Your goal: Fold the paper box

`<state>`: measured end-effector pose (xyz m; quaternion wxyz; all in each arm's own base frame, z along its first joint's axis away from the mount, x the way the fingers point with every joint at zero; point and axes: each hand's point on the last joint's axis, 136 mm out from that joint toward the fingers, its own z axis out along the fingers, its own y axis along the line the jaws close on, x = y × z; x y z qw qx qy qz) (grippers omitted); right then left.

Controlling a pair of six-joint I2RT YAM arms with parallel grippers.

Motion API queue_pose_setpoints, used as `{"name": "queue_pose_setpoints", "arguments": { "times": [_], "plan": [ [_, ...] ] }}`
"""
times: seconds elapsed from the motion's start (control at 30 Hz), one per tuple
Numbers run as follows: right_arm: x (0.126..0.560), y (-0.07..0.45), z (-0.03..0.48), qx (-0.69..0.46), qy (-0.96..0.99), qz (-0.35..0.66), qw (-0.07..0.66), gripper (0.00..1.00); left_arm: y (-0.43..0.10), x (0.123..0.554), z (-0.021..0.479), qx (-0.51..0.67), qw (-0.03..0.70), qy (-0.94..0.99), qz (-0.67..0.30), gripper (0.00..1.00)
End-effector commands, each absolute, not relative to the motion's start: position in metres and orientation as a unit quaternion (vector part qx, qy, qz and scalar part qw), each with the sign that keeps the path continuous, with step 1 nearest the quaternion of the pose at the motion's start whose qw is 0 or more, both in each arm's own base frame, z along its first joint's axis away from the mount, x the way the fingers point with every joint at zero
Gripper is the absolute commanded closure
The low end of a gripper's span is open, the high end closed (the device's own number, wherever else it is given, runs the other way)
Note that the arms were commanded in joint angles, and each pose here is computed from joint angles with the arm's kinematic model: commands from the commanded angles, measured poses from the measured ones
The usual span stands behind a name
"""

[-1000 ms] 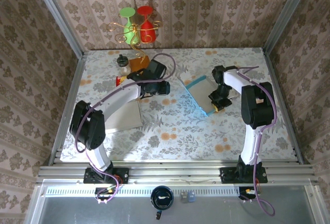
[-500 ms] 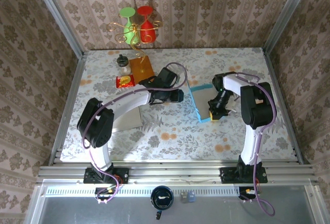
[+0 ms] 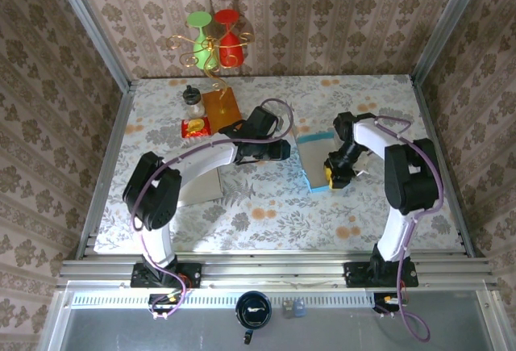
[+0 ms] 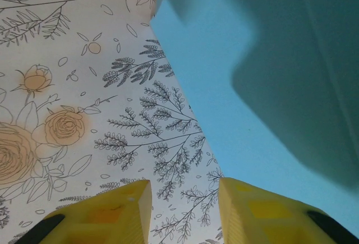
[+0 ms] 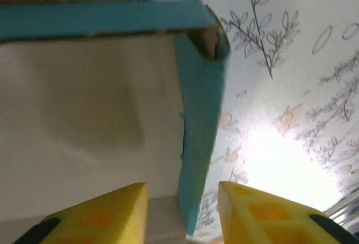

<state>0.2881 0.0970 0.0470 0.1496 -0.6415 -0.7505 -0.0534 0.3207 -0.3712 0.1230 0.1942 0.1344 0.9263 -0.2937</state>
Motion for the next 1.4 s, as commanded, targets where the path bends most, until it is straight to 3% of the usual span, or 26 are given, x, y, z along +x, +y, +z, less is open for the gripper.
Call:
{"name": "queue_pose_setpoints", "arguments": {
  "times": [0.0,0.13,0.3,0.43,0.73,0.9,1.23,1.37],
  "plan": [
    [0.289,0.089,0.072,-0.612,-0.782,-0.059,0.104,0.56,-0.379,0.321,0.121,0.129,0.188,0.923,-0.311,0.64],
    [0.318,0.088,0.101,-0.523,-0.844,-0.122,0.013,0.56,-0.383,0.323,0.123,0.129,0.190,0.920,-0.319,0.64],
    [0.354,0.108,0.157,-0.322,-0.917,-0.205,-0.117,0.62,-0.386,0.327,0.127,0.122,0.194,0.915,-0.333,0.65],
    [0.358,0.145,0.200,-0.156,-0.937,-0.246,-0.193,0.57,-0.383,0.334,0.129,0.088,0.195,0.905,-0.367,0.68],
    [0.351,0.204,0.211,0.004,-0.956,-0.242,-0.163,0.54,-0.378,0.341,0.130,0.051,0.195,0.890,-0.408,0.71],
    [0.352,0.212,0.201,0.035,-0.971,-0.194,-0.136,0.55,-0.373,0.339,0.129,0.048,0.198,0.893,-0.401,0.71],
    [0.364,0.214,0.190,0.031,-0.981,-0.155,-0.115,0.64,-0.360,0.334,0.133,0.058,0.206,0.899,-0.382,0.72],
    [0.369,0.214,0.184,0.010,-0.983,-0.142,-0.115,0.73,-0.355,0.332,0.140,0.070,0.214,0.901,-0.370,0.72]
  ]
}}
